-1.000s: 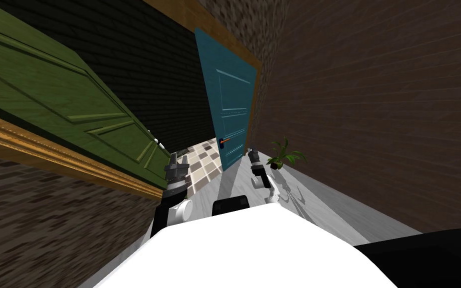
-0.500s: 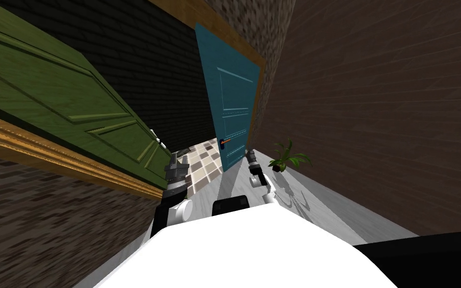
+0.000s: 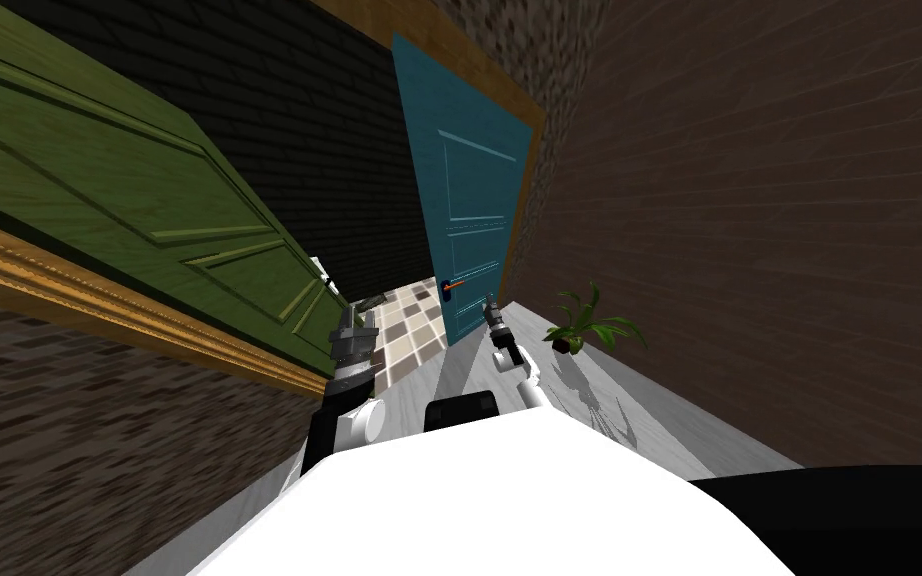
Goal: Push the door open
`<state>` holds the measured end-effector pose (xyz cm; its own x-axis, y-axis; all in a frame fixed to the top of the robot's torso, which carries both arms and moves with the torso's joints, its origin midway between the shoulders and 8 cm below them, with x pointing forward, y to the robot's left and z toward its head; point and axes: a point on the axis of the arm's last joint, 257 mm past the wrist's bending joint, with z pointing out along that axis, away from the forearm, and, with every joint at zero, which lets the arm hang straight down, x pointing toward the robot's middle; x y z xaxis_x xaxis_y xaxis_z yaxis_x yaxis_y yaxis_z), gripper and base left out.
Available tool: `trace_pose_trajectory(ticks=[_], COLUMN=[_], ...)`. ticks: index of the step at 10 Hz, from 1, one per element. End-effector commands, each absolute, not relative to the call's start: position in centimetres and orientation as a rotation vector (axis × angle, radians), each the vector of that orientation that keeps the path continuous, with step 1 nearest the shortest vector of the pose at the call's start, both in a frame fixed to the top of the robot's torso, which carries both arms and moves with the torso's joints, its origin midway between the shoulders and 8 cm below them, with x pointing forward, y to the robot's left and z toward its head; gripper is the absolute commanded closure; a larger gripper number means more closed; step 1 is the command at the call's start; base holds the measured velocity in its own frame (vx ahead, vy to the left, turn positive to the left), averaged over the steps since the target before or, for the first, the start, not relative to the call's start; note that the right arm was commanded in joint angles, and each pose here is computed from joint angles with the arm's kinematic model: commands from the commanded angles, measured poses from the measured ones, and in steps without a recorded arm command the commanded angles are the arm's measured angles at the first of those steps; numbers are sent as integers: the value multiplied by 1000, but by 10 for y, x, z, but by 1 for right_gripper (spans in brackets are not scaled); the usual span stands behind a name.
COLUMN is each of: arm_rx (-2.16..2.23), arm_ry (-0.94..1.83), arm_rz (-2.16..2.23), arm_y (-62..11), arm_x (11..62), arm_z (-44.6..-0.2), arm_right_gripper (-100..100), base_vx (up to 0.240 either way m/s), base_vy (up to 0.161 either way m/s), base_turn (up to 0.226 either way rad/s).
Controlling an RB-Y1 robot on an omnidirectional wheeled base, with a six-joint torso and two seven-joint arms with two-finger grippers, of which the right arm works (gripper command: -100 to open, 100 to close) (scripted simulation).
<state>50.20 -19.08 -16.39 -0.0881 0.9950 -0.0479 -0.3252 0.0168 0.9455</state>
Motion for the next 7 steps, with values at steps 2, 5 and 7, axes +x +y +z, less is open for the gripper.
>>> trace_pose_trajectory(ticks=[2, 5, 7], arm_rx=[922, 948, 960], arm_ry=[1102, 1165, 1189], arm_rz=[1406, 1420, 1421], arm_y=[-174, -155, -150], arm_x=[513, 525, 528], arm_z=[-184, -205, -215], arm_right_gripper=[-100, -100, -100], base_vx=[87, 72, 52], base_vy=[-71, -80, -45], base_turn=[103, 108, 56])
